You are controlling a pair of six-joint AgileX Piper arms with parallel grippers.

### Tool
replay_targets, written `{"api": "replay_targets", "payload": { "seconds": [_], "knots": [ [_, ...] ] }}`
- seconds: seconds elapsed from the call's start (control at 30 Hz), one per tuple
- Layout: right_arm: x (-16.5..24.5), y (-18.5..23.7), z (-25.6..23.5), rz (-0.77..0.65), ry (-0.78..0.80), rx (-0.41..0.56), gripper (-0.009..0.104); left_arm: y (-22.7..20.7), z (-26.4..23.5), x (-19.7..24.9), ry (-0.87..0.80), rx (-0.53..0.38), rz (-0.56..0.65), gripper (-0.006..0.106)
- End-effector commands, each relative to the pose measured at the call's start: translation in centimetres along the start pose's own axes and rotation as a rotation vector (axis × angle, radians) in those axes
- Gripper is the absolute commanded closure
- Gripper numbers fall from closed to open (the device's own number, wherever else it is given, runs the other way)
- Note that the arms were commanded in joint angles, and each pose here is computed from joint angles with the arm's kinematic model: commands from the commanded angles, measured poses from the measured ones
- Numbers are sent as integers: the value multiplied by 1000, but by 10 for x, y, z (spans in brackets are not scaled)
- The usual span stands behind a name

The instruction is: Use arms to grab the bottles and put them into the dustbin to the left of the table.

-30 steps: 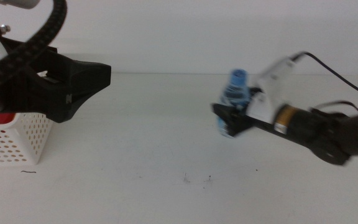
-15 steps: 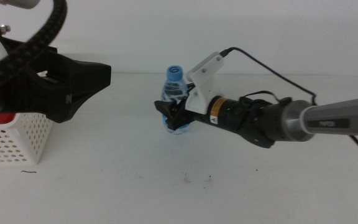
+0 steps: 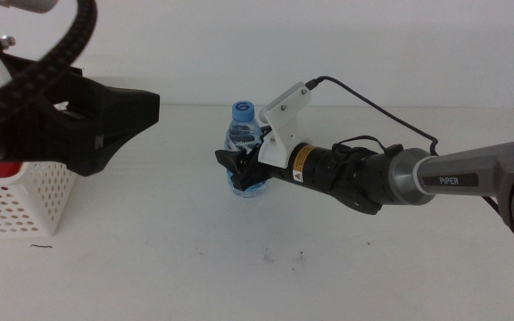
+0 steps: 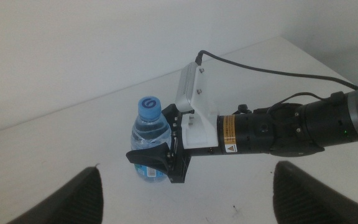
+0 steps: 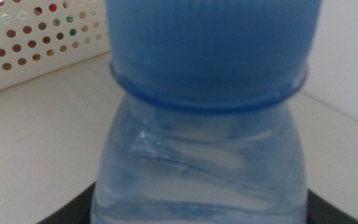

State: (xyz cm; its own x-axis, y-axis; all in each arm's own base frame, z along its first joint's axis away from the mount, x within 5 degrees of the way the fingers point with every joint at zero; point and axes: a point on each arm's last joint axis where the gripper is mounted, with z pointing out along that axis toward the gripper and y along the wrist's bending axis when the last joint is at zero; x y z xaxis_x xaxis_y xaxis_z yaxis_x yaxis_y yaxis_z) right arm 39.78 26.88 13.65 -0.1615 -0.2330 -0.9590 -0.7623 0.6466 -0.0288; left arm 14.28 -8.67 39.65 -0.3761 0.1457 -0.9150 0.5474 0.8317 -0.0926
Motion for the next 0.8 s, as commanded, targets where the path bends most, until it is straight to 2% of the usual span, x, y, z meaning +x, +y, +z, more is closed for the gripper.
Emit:
{"api": "replay_targets", "payload": {
  "seconds": [0.0, 0.2, 0.33, 0.37, 0.4, 0.53, 0.77],
  "knots": [
    [-18, 2, -1, 14, -83, -19, 84, 0, 0, -3, -17, -4, 3, 7],
    [-17, 2, -1, 27, -78, -25, 84, 0, 0, -3, -17, -4, 3, 7],
    [-17, 2, -1, 24, -79, -28, 75, 0, 0, -3, -17, -4, 3, 7],
    [-17, 2, -1, 24, -79, -28, 70, 0, 0, -3, -17, -4, 3, 7],
    [-17, 2, -1, 24, -78, -28, 41, 0, 0, -3, -17, -4, 3, 7],
    [-15, 2, -2, 39, -73, -24, 16, 0, 0, -3, -17, -4, 3, 7],
    [-2, 13, -31, 57, -64, -23, 15, 0, 0, -3, -17, -4, 6, 7]
  ]
}}
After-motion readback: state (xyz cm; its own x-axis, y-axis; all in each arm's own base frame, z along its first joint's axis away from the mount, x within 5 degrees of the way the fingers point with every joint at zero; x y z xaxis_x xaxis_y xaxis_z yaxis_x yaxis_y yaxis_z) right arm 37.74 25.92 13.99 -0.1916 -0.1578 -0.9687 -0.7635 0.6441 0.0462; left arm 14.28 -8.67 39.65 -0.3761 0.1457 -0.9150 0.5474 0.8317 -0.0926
